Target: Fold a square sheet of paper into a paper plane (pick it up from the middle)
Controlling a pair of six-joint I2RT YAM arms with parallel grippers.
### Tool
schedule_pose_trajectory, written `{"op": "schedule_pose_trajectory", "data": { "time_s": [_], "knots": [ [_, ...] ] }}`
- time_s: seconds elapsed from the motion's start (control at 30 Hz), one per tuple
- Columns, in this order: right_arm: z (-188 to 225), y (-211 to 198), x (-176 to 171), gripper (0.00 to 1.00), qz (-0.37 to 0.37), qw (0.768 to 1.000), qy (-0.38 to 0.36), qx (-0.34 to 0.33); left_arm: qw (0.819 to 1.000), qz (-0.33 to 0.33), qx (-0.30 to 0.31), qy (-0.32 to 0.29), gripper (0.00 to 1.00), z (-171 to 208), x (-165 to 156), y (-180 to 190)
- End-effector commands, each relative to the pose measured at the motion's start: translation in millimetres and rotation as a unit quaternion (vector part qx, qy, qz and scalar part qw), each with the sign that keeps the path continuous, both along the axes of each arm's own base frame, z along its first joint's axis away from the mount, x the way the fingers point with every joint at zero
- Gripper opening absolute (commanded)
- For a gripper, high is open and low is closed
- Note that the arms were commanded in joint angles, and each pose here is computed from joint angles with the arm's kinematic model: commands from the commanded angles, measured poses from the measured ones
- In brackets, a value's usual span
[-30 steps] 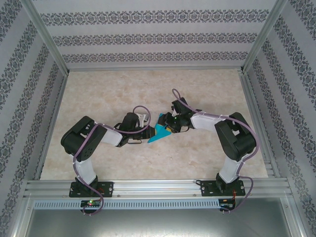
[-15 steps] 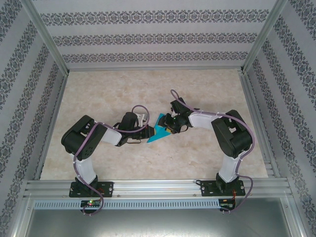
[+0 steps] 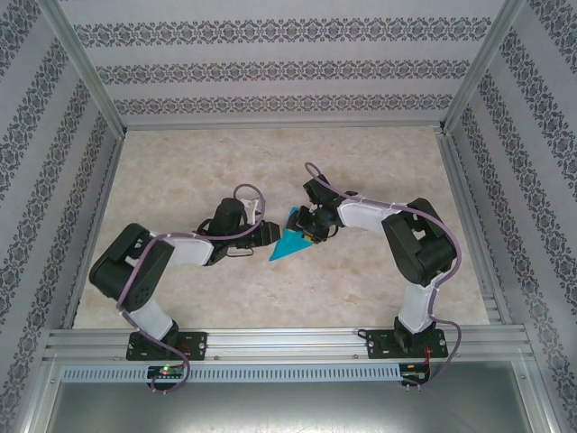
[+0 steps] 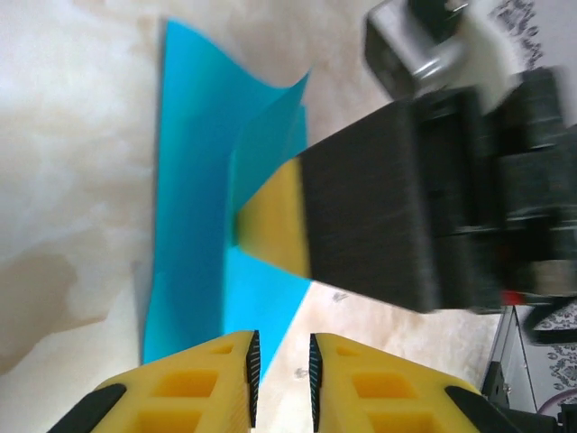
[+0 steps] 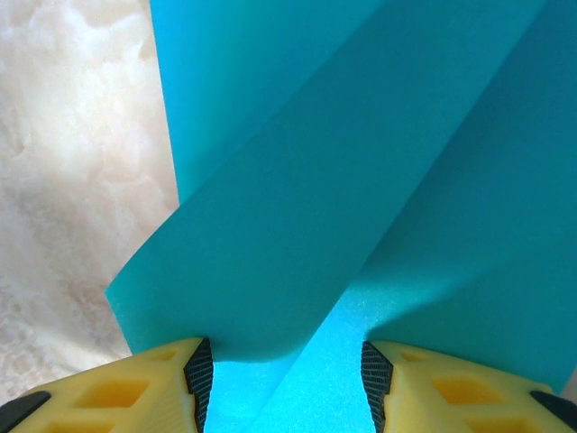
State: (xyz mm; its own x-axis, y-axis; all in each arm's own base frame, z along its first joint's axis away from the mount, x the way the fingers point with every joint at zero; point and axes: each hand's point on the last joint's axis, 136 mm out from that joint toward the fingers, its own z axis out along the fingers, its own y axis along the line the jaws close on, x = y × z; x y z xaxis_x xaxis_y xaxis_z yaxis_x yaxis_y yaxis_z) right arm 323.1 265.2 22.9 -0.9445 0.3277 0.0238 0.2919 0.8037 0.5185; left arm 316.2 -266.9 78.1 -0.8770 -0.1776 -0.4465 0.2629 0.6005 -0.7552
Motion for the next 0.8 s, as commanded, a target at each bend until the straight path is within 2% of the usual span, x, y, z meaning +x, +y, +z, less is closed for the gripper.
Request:
{"op": "schedule_pose_trajectory", "data": {
  "time_s": [0.0, 0.17, 0.43, 0.77],
  "knots": [
    [-42, -33, -29, 0.51, -0.008, 0.993, 0.067, -0.097, 0.999, 0.025, 0.042, 0.006, 0.25, -8, -5, 21],
    [-48, -32, -32, 0.53, -0.002, 0.991, 0.080, -0.110, 0.999, 0.011, 0.025, 0.020, 0.24, -4, -9, 14],
    [-58, -34, -37, 0.58, -0.005, 0.987, 0.101, -0.127, 0.998, -0.033, -0.017, 0.053, 0.16, -6, -14, -9],
    [-67, -37, -43, 0.58, -0.011, 0.983, 0.120, -0.135, 0.996, -0.051, -0.007, 0.075, 0.15, -20, -16, -20]
  ]
}}
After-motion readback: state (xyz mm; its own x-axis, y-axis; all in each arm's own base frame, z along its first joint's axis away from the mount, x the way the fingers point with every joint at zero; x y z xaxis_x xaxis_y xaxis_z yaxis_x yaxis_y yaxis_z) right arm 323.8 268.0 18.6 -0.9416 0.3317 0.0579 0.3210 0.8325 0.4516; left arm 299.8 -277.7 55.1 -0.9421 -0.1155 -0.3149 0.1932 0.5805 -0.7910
